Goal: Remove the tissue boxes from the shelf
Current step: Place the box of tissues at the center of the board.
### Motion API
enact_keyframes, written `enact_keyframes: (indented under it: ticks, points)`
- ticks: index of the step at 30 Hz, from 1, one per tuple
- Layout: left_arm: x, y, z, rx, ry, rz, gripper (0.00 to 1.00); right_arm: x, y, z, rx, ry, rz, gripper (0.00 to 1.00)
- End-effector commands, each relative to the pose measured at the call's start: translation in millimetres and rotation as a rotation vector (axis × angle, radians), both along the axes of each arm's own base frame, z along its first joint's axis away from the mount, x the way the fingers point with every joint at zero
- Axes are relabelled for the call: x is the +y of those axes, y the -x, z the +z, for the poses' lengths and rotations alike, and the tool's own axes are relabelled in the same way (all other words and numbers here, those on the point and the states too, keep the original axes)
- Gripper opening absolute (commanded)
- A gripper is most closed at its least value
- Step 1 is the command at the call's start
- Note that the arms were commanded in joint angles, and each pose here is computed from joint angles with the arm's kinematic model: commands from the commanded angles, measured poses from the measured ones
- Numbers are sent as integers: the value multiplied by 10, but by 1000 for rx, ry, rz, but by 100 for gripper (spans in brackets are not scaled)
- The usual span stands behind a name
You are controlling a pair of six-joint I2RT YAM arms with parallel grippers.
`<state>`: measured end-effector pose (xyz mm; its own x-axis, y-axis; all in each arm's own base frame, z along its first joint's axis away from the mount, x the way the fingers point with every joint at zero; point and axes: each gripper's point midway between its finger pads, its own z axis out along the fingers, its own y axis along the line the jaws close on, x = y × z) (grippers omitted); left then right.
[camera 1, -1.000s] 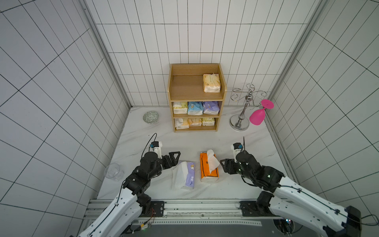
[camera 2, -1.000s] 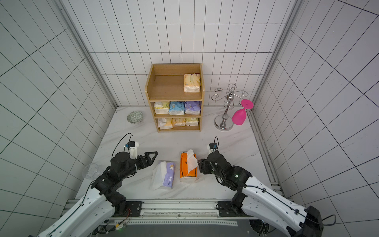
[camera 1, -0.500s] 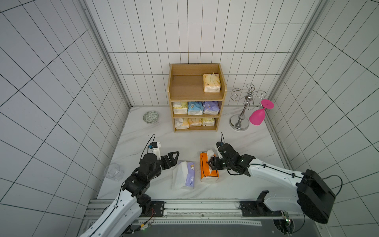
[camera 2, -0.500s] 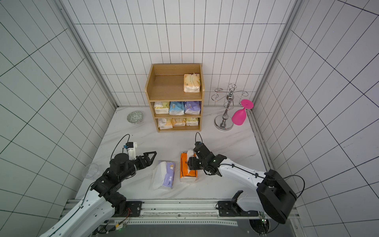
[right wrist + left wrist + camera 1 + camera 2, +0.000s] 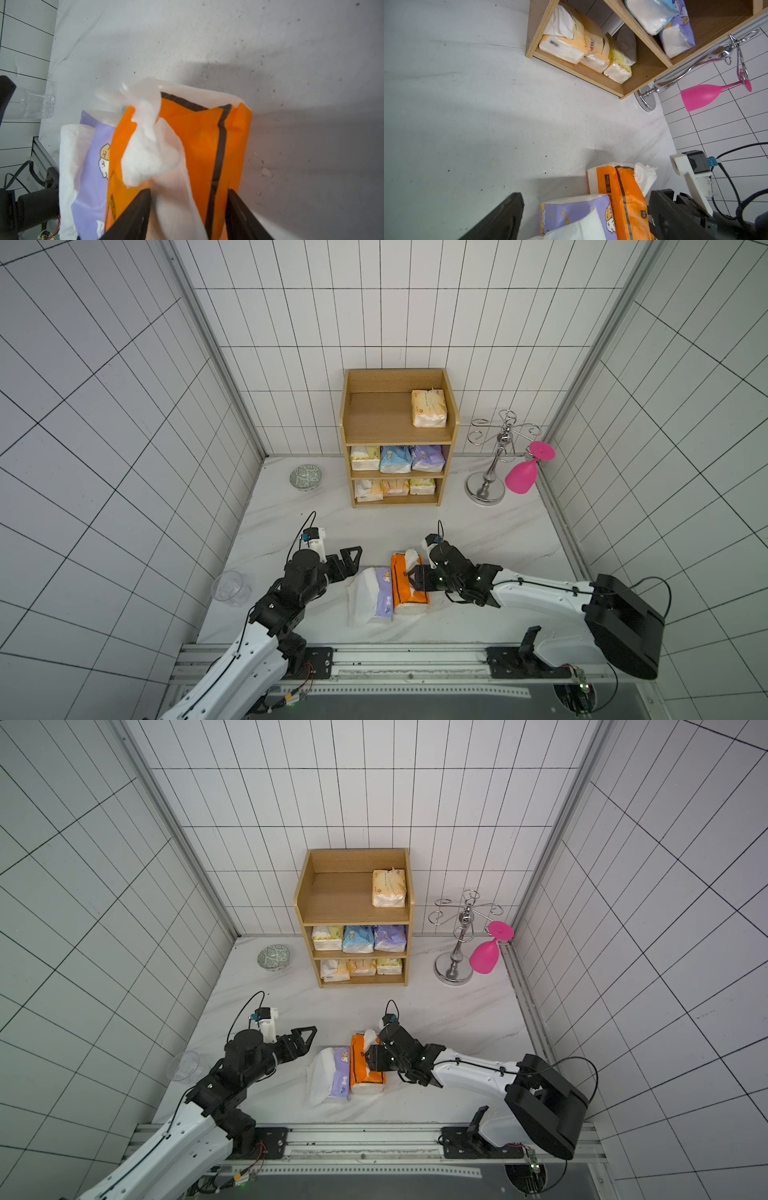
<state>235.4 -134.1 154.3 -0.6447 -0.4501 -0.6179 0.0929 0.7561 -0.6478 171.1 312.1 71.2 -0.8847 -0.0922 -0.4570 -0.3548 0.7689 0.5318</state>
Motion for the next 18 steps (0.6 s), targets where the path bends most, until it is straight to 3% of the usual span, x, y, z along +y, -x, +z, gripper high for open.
enact_keyframes:
  ticks: [1,8,11,15,18]
  points:
    - [14,-61,176,-55,-1,10,98,56,-11,-33,4,-48,-53,60]
    - [5,-110,343,-88,-16,1,98,133,-105,159,-56,-85,-71,63]
    - [15,-165,465,-117,-31,5,98,2,-163,377,-129,-30,-75,66]
    - [32,-290,680,-152,-32,15,98,-284,-347,821,-286,31,-131,69]
    - [29,-376,877,-193,-12,14,98,-435,-580,1259,-362,-2,-181,69]
